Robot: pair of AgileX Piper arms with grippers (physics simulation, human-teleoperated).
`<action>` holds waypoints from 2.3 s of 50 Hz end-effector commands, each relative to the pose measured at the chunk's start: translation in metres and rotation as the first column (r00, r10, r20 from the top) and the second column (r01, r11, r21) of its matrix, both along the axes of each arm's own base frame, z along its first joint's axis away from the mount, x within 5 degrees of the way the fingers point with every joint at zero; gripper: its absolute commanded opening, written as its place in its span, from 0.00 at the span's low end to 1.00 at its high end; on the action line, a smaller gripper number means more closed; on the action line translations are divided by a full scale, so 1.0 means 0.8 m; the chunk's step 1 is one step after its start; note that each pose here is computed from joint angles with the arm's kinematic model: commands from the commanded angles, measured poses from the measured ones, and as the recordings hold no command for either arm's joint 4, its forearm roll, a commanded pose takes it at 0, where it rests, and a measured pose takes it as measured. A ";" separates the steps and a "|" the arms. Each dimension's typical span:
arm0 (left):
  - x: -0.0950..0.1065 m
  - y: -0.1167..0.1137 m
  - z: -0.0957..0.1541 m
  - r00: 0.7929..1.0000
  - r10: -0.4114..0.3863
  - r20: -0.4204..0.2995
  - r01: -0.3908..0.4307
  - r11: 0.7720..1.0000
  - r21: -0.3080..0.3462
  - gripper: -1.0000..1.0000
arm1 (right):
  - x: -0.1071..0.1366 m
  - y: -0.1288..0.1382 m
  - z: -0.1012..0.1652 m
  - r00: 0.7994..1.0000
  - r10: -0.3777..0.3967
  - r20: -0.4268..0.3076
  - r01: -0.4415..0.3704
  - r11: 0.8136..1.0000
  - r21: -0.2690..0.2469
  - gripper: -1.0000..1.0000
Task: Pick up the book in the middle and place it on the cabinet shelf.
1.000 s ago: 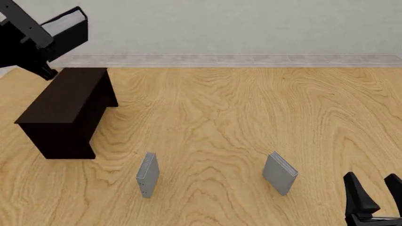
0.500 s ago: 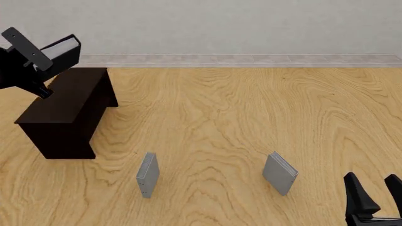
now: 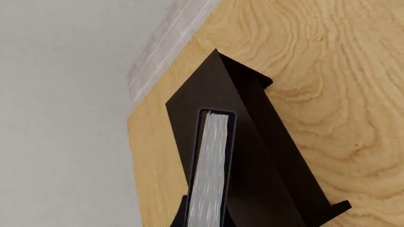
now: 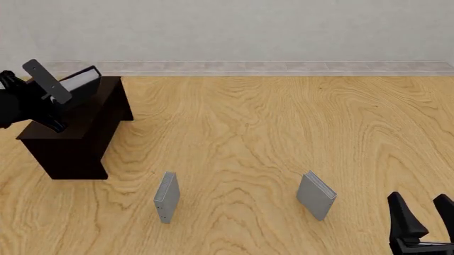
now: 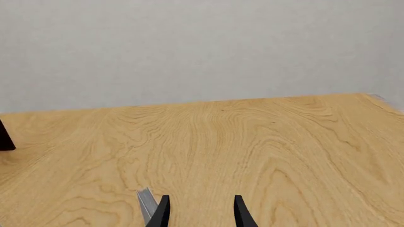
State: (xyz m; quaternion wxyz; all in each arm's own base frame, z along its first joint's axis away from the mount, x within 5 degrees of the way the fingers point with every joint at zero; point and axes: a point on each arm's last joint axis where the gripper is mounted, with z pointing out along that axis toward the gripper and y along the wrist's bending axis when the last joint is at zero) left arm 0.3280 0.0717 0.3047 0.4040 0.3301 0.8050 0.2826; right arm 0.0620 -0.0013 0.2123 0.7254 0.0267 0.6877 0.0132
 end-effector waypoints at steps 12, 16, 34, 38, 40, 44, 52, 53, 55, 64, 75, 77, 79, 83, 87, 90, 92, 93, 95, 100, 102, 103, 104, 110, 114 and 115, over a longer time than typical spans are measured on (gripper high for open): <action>0.000 -0.009 0.000 1.000 -0.001 -0.016 0.000 0.999 -0.049 0.00 | -0.003 0.000 -0.001 1.000 -0.001 -0.001 0.001 1.000 0.004 1.00; -0.003 -0.011 -0.001 1.000 -0.001 -0.024 0.000 0.999 -0.053 1.00 | -0.004 0.000 -0.001 1.000 -0.001 0.000 0.001 1.000 0.003 1.00; -0.017 -0.028 -0.014 0.998 -0.038 -0.050 0.035 0.998 -0.058 1.00 | -0.005 0.000 -0.002 1.000 -0.003 -0.001 0.003 1.000 0.006 1.00; -0.021 -0.035 -0.011 0.998 -0.046 -0.051 0.042 0.997 -0.069 1.00 | -0.006 0.000 -0.002 1.000 -0.004 0.000 0.004 1.000 0.008 1.00; -0.024 -0.039 -0.013 0.997 -0.055 -0.053 0.052 0.996 -0.068 1.00 | -0.006 0.000 -0.002 1.000 -0.004 0.000 0.004 1.000 0.008 1.00; -0.029 -0.047 -0.018 0.995 -0.070 -0.067 0.064 0.995 -0.078 1.00 | -0.006 0.000 -0.003 1.000 -0.005 -0.001 0.005 1.000 0.009 1.00; -0.037 -0.059 -0.010 0.994 -0.092 -0.061 0.087 0.992 -0.090 1.00 | -0.007 0.000 -0.003 1.000 -0.005 -0.001 0.005 1.000 0.010 1.00; -0.039 -0.060 -0.010 0.994 -0.094 -0.061 0.088 0.992 -0.090 1.00 | -0.007 0.000 -0.003 1.000 -0.005 -0.001 0.005 1.000 0.009 1.00; -0.047 -0.056 -0.018 0.992 -0.102 -0.068 0.098 0.993 -0.059 1.00 | -0.007 0.000 -0.003 1.000 -0.005 0.000 0.005 1.000 0.010 1.00; -0.054 -0.066 -0.007 0.993 -0.103 -0.053 0.098 0.991 -0.095 1.00 | -0.007 0.000 -0.003 1.000 -0.007 0.002 0.007 1.000 0.014 1.00; -0.054 -0.085 0.025 0.997 -0.078 -0.024 0.072 0.974 -0.213 1.00 | -0.007 0.000 -0.003 1.000 -0.006 0.000 0.006 1.000 0.012 1.00; -0.056 -0.089 0.028 0.997 -0.080 -0.021 0.073 0.972 -0.223 1.00 | -0.007 0.000 -0.003 1.000 -0.006 0.000 0.006 1.000 0.013 1.00; -0.056 -0.089 0.028 0.997 -0.081 -0.020 0.074 0.971 -0.225 1.00 | -0.007 0.000 -0.003 1.000 -0.006 0.001 0.006 1.000 0.013 1.00; -0.059 -0.094 0.038 0.997 -0.074 -0.010 0.069 0.964 -0.255 1.00 | -0.007 0.000 -0.003 1.000 -0.006 0.000 0.006 1.000 0.013 1.00; -0.062 -0.096 0.046 0.998 -0.063 0.004 0.061 0.959 -0.278 1.00 | -0.007 0.000 -0.003 1.000 -0.006 0.001 0.006 1.000 0.012 1.00; -0.063 -0.097 0.058 0.999 -0.043 0.030 0.050 0.948 -0.313 1.00 | -0.007 0.000 -0.003 1.000 -0.006 0.000 0.006 1.000 0.013 1.00; -0.063 -0.097 0.069 0.998 -0.020 0.055 0.038 0.938 -0.344 1.00 | -0.007 0.000 -0.003 1.000 -0.006 0.000 0.006 1.000 0.013 1.00; -0.062 -0.096 0.073 0.998 -0.006 0.067 0.030 0.932 -0.361 1.00 | -0.007 0.000 -0.003 1.000 -0.006 0.000 0.006 1.000 0.013 1.00; -0.064 -0.098 0.078 0.997 0.001 0.078 0.028 0.924 -0.381 1.00 | -0.007 0.000 -0.003 1.000 -0.006 0.000 0.006 1.000 0.013 1.00; -0.069 -0.103 0.088 0.994 0.032 0.109 0.020 0.892 -0.451 1.00 | -0.007 0.000 -0.003 1.000 -0.006 0.001 0.006 1.000 0.013 1.00; -0.080 -0.112 0.094 0.991 0.043 0.129 0.028 0.862 -0.506 1.00 | -0.007 0.000 -0.003 1.000 -0.006 0.001 0.006 1.000 0.013 1.00; -0.084 -0.114 0.097 0.989 0.047 0.138 0.033 0.853 -0.521 1.00 | -0.007 0.000 -0.003 1.000 -0.006 0.001 0.006 1.000 0.013 1.00; -0.087 -0.112 0.101 0.986 0.068 0.150 0.025 0.837 -0.546 1.00 | -0.007 0.000 -0.003 1.000 -0.006 0.001 0.006 1.000 0.014 1.00; -0.111 -0.111 0.102 0.974 0.083 0.212 0.055 0.818 -0.572 1.00 | -0.007 0.000 -0.003 1.000 -0.006 0.002 0.006 1.000 0.013 1.00; -0.127 -0.112 0.092 0.967 0.095 0.235 0.067 0.798 -0.599 1.00 | -0.007 0.000 -0.002 1.000 -0.007 0.002 0.007 1.000 0.012 1.00; -0.132 -0.113 0.089 0.967 0.094 0.238 0.072 0.793 -0.605 1.00 | -0.007 0.000 -0.003 1.000 -0.007 0.002 0.007 1.000 0.012 1.00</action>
